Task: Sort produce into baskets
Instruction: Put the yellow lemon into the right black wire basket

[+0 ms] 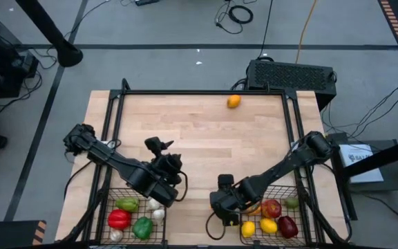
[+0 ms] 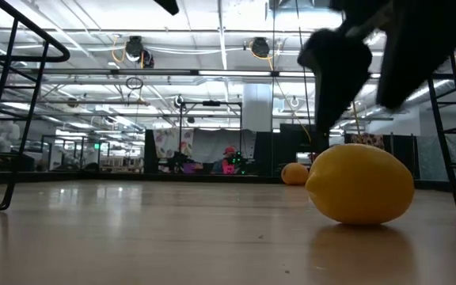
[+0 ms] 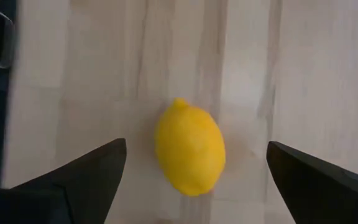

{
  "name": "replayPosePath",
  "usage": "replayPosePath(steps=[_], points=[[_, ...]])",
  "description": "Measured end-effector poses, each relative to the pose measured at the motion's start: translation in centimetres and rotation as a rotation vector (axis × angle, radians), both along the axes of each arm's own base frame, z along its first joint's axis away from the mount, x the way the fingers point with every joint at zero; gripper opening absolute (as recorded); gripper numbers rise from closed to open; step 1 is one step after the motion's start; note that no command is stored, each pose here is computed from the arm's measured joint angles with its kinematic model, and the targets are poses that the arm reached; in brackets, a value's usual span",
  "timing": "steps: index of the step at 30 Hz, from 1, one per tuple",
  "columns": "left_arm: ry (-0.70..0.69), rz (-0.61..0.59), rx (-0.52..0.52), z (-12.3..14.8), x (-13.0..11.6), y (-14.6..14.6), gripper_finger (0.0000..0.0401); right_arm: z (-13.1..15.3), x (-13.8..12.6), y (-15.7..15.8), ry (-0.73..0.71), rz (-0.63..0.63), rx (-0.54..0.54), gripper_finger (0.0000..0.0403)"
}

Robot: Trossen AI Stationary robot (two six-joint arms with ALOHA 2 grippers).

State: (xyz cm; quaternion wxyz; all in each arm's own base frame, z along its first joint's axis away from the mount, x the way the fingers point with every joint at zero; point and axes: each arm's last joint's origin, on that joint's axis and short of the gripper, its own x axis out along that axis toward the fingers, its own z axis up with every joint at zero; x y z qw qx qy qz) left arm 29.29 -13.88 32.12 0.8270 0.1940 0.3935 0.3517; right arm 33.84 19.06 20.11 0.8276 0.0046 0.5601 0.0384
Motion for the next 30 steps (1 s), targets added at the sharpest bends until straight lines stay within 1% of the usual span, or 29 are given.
replayPosePath(steps=[5, 8, 15, 20, 24, 27, 30], points=[[0.007, 0.0, 0.004, -0.1, -0.1, 0.1, 0.0286, -1.9, 1.0, -0.1, 0.057, 0.012, -0.008, 0.038], [0.004, -0.001, 0.007, -0.1, 0.0, 0.1, 0.0286, -2.5, 1.7, 0.0, 0.078, 0.032, -0.002, 0.038], [0.001, -0.002, 0.011, -0.1, 0.0, 0.1, 0.0286, -4.2, 1.8, -0.2, 0.205, 0.025, -0.068, 0.038], [-0.004, -0.001, 0.01, -0.1, 0.0, 0.1, 0.0286, -5.2, 2.1, -0.2, 0.222, 0.031, -0.074, 0.038], [-0.009, 0.001, 0.014, -0.1, 0.0, 0.1, 0.0286, -5.4, 2.1, -0.1, 0.229, 0.031, -0.06, 0.0377], [-0.011, 0.001, 0.015, -0.1, 0.0, 0.1, 0.0286, -5.4, 2.1, -0.1, 0.23, 0.025, -0.056, 0.0364], [-0.023, 0.001, 0.014, -0.1, 0.1, 0.1, 0.0286, -5.3, 2.1, -0.1, 0.23, -0.002, -0.046, 0.0334]])
